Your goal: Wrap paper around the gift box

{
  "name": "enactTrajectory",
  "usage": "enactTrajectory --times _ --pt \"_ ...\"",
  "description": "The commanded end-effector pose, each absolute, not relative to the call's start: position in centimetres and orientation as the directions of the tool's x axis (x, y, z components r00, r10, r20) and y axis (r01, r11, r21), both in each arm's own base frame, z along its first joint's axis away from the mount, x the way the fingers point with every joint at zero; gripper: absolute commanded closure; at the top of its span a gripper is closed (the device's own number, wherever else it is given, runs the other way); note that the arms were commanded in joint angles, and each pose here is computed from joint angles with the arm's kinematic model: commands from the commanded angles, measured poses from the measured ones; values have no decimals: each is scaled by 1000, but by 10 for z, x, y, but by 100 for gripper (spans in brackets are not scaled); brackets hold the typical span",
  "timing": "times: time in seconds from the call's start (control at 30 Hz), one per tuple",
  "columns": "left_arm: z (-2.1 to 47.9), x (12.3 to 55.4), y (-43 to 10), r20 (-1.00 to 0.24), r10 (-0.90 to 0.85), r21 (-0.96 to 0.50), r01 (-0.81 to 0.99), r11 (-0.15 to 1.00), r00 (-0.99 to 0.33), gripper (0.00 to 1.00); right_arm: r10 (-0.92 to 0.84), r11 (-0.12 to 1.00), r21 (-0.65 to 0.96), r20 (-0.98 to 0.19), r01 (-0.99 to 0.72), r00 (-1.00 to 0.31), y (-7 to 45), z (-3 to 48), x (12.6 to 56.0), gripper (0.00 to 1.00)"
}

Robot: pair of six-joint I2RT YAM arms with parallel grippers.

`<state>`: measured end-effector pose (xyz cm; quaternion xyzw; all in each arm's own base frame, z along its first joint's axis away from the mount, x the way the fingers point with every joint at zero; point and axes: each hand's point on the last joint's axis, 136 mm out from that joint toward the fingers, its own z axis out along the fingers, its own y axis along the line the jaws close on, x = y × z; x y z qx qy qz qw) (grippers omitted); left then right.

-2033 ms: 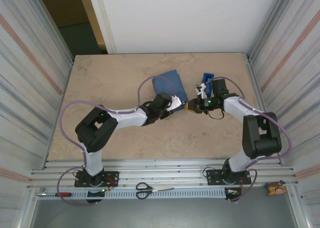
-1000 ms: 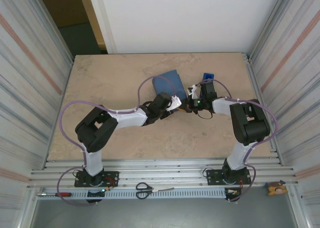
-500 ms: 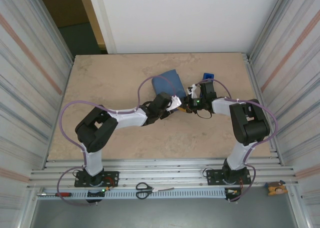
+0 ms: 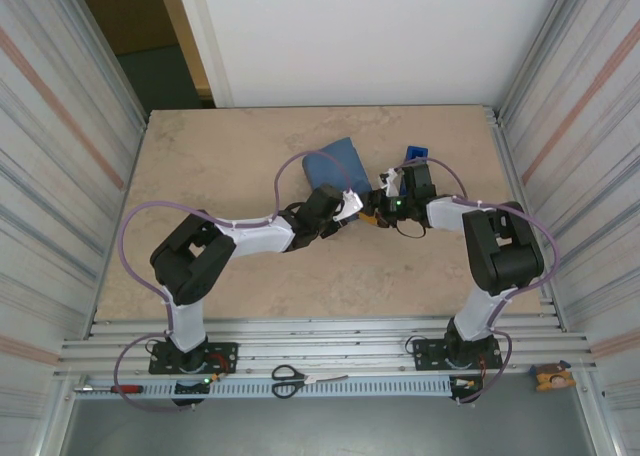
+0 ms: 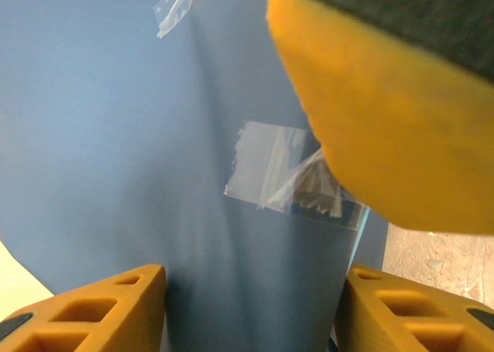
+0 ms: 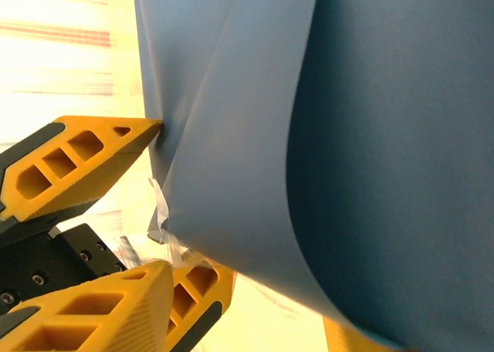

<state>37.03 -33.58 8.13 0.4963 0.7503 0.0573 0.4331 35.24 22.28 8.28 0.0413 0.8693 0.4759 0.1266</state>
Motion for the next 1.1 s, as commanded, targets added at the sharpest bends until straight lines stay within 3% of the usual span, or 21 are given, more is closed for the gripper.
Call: enactTrajectory --times 0.0,0.17,0.27,0.37,0.47,0.6,0.8,1.07 --pt "38 351 -323 -491 851 480 756 445 -189 44 176 510 853 -229 -111 -957 224 110 349 45" --pt "37 351 -322 -489 851 479 757 445 -190 44 175 516 849 -230 -109 -957 217 115 344 47" --pt "38 351 -322 -490 851 479 756 445 -190 44 165 514 851 -219 -106 -962 214 115 337 62" --pt "37 351 -322 -489 852 480 757 443 -189 44 156 523 847 -203 -94 -967 215 109 330 85" --pt "38 352 -323 -491 851 481 756 444 -188 44 157 537 841 -180 -69 -971 219 98 325 96" --pt "39 352 -323 -492 850 482 755 444 -186 44 174 557 829 -172 -47 -970 224 84 325 100" --pt "40 352 -323 -493 850 481 756 445 -187 44 248 496 868 -170 -26 -954 233 80 341 100" --pt "40 352 -325 -497 847 479 756 447 -187 44 351 498 866 -241 -38 -905 242 84 368 100"
